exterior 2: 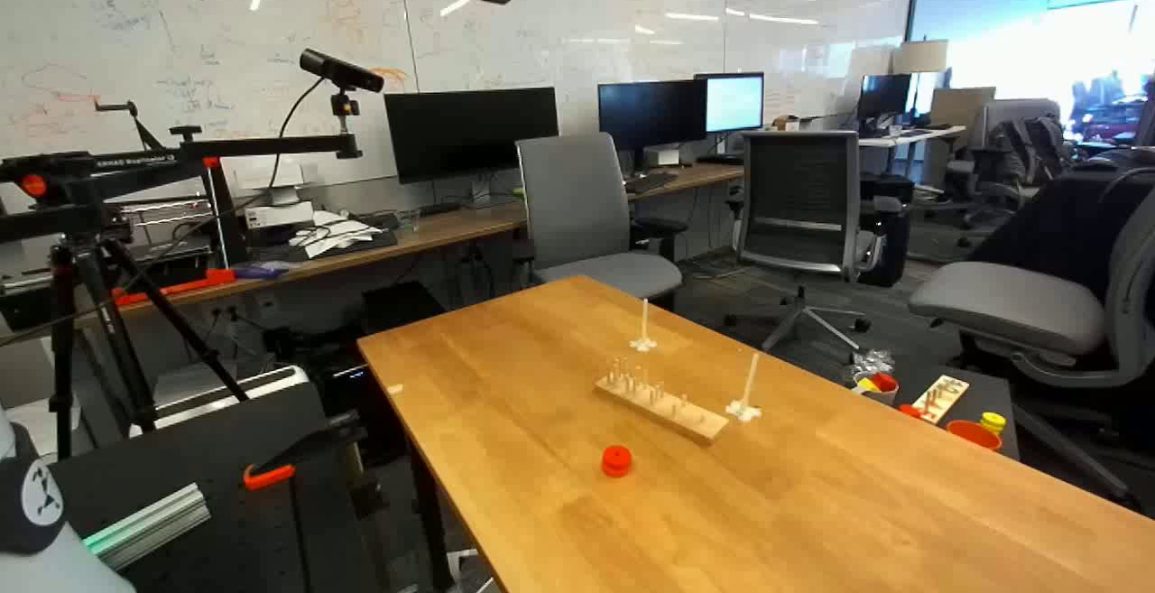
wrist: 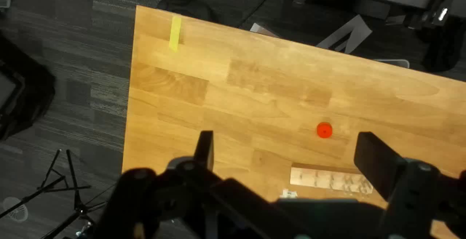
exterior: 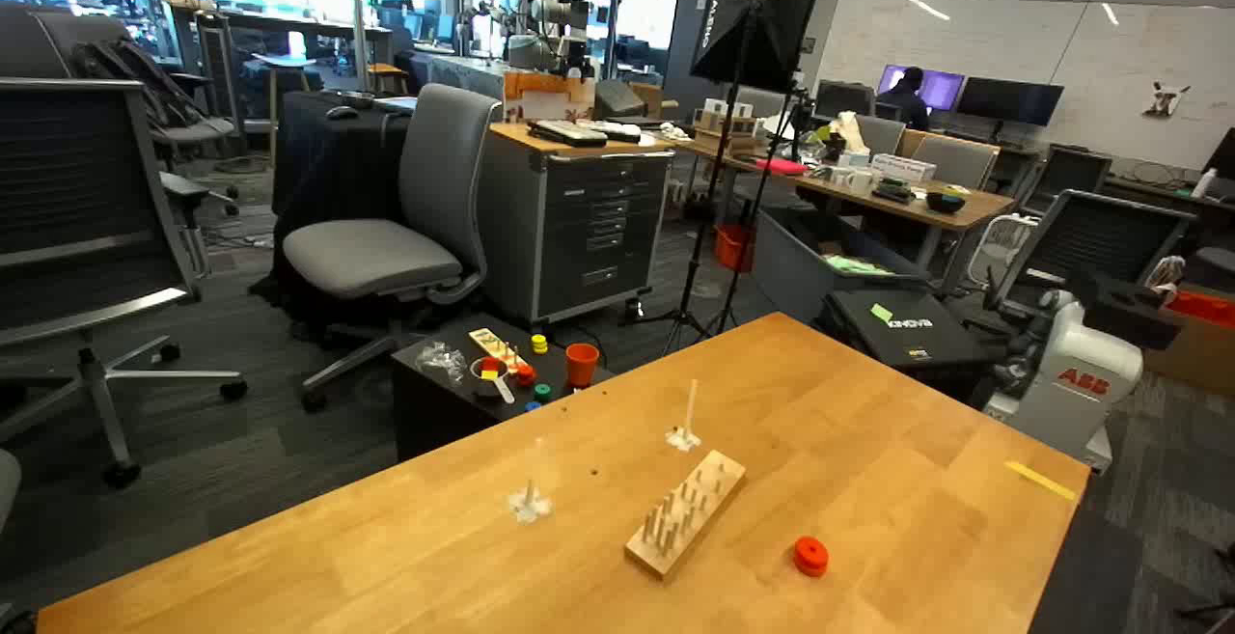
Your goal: Place an orange disk on the wooden base
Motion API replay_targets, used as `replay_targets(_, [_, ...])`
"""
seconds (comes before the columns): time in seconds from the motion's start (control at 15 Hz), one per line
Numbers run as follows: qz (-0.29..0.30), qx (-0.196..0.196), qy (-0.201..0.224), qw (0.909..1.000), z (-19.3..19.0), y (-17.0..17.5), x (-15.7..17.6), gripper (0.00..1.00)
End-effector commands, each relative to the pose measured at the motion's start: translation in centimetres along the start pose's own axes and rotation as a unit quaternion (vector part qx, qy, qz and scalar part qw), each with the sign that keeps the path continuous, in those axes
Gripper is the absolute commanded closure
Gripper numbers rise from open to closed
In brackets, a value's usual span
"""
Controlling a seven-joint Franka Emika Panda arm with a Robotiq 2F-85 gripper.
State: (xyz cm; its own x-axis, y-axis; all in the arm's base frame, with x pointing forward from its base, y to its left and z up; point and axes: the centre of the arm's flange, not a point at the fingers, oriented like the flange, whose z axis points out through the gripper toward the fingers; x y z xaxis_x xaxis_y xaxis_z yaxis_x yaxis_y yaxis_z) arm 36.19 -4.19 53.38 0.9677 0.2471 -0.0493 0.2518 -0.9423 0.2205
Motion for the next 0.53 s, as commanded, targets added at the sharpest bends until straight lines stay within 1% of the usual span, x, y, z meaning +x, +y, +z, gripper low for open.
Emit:
replay_targets(0.0, [0.0, -0.001, 0.002, 1.0, -0.15, 0.04, 0.01, 0.0])
replay_targets(0.47, [0.002, -0.003, 0.008, 1.0, -0.74, 0.18, -0.02, 0.0])
